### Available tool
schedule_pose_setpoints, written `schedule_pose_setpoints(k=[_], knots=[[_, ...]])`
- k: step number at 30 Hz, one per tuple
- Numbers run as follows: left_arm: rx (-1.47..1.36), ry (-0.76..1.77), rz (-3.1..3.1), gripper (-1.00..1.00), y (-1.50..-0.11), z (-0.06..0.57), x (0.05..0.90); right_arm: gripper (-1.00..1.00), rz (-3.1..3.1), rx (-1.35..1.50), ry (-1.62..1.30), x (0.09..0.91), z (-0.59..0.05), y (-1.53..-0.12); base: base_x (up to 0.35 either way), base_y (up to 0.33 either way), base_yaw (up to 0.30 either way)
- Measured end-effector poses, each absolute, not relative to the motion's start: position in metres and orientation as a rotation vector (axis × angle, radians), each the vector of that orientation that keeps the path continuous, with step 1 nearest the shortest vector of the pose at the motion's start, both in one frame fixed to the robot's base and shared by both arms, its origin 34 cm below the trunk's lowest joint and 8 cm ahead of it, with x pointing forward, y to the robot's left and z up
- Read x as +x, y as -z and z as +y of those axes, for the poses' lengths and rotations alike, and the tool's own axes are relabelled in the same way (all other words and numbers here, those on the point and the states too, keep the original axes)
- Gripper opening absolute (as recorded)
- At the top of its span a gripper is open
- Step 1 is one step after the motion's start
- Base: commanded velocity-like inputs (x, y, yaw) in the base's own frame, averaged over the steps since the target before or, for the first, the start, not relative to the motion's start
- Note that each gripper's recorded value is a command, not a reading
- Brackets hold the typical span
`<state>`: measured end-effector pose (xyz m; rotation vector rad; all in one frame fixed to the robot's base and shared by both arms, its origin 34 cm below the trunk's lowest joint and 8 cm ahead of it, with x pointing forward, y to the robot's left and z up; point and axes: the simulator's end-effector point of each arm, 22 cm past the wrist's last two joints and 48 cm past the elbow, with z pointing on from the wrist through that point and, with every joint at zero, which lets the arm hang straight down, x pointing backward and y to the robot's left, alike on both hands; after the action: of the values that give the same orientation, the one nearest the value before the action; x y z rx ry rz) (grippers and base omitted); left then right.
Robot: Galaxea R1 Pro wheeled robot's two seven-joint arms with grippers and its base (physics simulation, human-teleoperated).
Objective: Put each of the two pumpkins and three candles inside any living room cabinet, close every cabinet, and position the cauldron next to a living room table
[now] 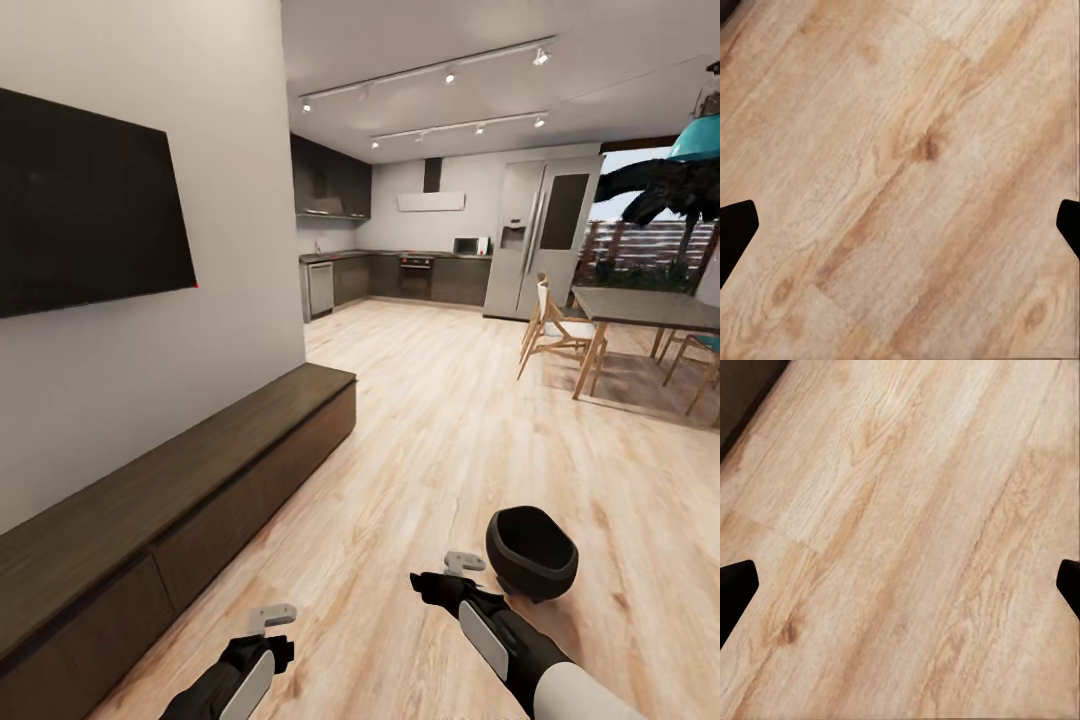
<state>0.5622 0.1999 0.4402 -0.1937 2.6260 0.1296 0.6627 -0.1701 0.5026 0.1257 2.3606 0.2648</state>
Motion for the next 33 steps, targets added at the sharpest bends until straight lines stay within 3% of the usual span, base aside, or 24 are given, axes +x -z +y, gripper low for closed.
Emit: schedule_pose_setpoints(k=[33], knots=[[-0.2,-0.13,2.655,1.0,-0.495,0.2,0.567,1.0,2.39,0.133,-0.263,0.669,-0.171,-0.554,0.0,0.0,-0.257]])
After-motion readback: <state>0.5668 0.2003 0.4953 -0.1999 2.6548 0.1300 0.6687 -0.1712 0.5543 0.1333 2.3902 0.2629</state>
